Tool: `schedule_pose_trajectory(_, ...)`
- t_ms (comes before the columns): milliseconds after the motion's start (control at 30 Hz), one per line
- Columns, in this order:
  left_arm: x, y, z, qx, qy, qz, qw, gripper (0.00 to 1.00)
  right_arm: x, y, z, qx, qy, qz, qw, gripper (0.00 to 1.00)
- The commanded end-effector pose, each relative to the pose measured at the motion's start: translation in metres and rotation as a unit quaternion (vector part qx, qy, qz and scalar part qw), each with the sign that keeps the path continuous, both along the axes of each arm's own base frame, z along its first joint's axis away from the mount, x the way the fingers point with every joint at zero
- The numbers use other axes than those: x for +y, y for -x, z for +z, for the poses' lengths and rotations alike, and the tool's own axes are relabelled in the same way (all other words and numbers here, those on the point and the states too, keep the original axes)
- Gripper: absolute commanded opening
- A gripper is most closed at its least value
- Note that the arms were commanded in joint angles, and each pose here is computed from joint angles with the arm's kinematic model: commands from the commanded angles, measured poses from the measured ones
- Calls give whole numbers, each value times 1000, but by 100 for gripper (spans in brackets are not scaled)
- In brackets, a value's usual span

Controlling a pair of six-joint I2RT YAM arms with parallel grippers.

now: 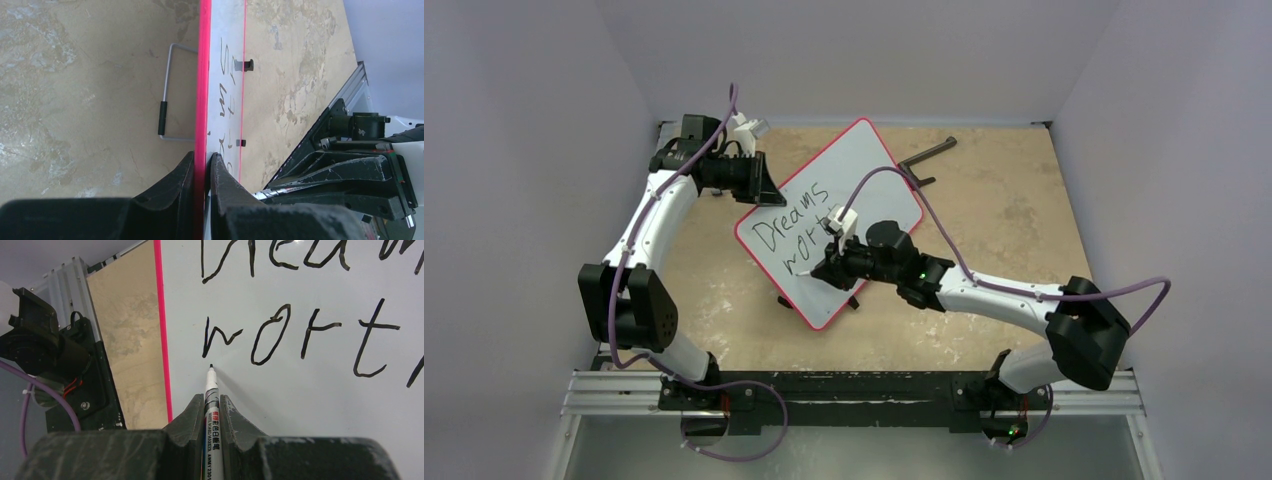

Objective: Write a sentence on the whiteboard

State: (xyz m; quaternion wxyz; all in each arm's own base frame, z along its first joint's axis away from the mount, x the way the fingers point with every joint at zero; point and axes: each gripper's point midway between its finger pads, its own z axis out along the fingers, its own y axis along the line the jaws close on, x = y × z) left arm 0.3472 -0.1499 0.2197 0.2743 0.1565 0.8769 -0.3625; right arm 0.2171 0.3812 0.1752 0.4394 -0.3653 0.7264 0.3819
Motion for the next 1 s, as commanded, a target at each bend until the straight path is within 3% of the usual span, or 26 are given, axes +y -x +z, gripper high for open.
schedule_pose_trajectory(0,22,-23,5,-65,-50,31,996,0,-8,2,-17,2,21,-7,1000,0)
schedule_pose_trajectory(367,22,-24,4,-63,-49,31,996,0,-35,30,-52,46,53,3,998,0)
schedule_pose_trajectory(733,22,-24,4,-62,-49,31,996,0,-19,33,6,13,10,43,999,0)
schedule_pose_trajectory(967,22,-24,5,-63,-48,30,996,0,-5,14,34,-9,-12,18,1000,0)
